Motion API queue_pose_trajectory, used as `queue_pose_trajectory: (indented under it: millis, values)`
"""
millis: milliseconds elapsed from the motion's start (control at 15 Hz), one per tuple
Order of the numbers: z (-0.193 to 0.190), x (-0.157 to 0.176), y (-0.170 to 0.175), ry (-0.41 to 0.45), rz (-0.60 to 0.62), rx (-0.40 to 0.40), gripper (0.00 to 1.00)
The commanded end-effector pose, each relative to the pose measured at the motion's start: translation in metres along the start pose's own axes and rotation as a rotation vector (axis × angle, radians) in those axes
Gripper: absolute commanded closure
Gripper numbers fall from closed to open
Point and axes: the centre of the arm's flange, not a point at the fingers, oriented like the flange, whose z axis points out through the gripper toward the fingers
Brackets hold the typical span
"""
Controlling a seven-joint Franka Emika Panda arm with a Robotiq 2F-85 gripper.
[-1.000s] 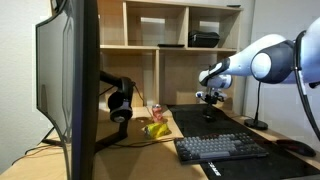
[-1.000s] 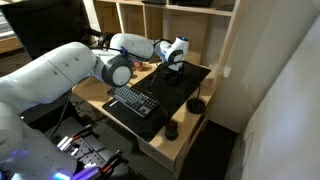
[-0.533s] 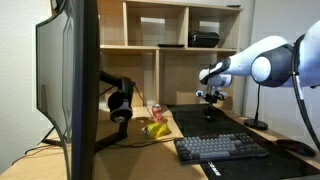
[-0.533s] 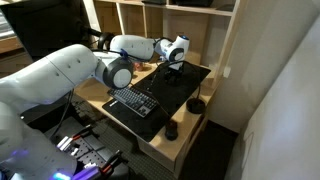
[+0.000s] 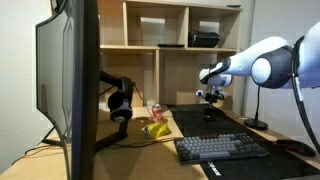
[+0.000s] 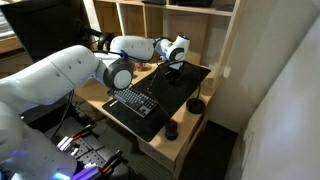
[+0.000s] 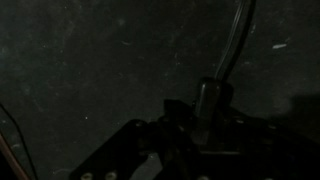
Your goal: Pick the two bottles and move them to the left on the desk, then turn on the desk lamp
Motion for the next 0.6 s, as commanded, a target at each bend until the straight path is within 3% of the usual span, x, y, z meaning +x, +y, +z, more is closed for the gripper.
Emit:
queue_pose_trajectory:
  millis: [0,133,533]
  values:
    - [0.0077,-0.0116,-0.0291,-0.004,-0.006,-0.032,0.83]
    - [0.0075,-0.0118,-0.0286,-0.006,-0.007,-0.032,0.97]
    - [0.0053,-0.0118,-0.0264,-0.003,-0.002,-0.025,0.95]
